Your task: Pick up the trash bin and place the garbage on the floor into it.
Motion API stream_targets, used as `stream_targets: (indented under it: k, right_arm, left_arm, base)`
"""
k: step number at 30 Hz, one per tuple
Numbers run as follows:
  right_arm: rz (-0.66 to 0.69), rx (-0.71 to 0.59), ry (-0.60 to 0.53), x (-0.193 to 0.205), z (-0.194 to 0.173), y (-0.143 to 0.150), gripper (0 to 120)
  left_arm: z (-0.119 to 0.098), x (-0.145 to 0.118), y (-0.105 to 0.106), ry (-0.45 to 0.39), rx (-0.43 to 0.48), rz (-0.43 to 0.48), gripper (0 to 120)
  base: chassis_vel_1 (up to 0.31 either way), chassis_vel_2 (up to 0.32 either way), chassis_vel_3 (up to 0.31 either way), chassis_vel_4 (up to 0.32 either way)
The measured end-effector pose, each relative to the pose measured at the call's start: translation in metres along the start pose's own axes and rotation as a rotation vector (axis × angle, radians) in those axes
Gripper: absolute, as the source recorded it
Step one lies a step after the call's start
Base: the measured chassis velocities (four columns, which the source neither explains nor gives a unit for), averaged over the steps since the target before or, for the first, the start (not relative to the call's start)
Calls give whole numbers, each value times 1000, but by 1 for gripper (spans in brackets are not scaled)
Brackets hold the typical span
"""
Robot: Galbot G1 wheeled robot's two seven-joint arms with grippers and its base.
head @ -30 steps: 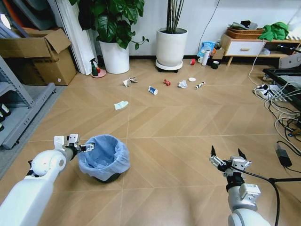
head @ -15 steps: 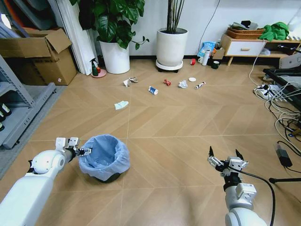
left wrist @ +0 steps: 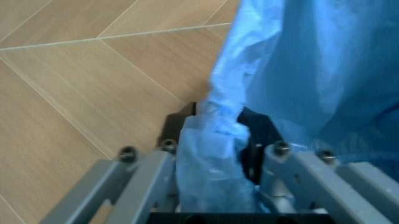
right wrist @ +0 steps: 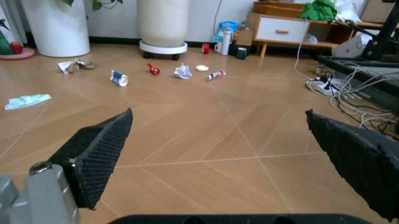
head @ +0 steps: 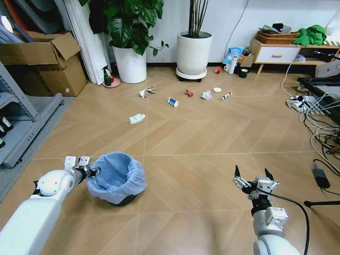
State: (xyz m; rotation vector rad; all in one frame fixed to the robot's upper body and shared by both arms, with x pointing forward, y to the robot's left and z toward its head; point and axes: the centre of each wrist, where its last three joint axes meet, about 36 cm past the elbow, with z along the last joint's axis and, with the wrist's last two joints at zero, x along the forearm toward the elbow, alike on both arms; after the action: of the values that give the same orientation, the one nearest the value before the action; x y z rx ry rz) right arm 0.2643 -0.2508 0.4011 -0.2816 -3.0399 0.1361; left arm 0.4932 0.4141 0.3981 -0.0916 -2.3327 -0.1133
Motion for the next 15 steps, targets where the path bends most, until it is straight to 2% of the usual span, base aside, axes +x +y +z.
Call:
stream_targets:
  k: [2,5,6,11,15]
  right_arm:
    - [1,1,-3,0,-1,0,100]
    - [1,1,-3,0,-1,0,100]
    - [5,2,-4,0,-3,-1,100]
    - [13,4,-8,1,-6,-2,100]
    - [15,3,-11,1,-8,-2,100]
  left_arm:
    - [1,-1,-1,0,-2,-1,12]
    - [1,0,-2,0,-2,0,10]
    - [0,1,-3,-8,4,2,1]
    - [6,4,-5,-30,47,-5,0]
    - [13,17,-4,-54,96,-17,0]
  base:
    - [0,0,0,0]
    - [0,0,0,0]
    - [0,0,0,0]
    - [0,0,0,0]
    - [0,0,0,0]
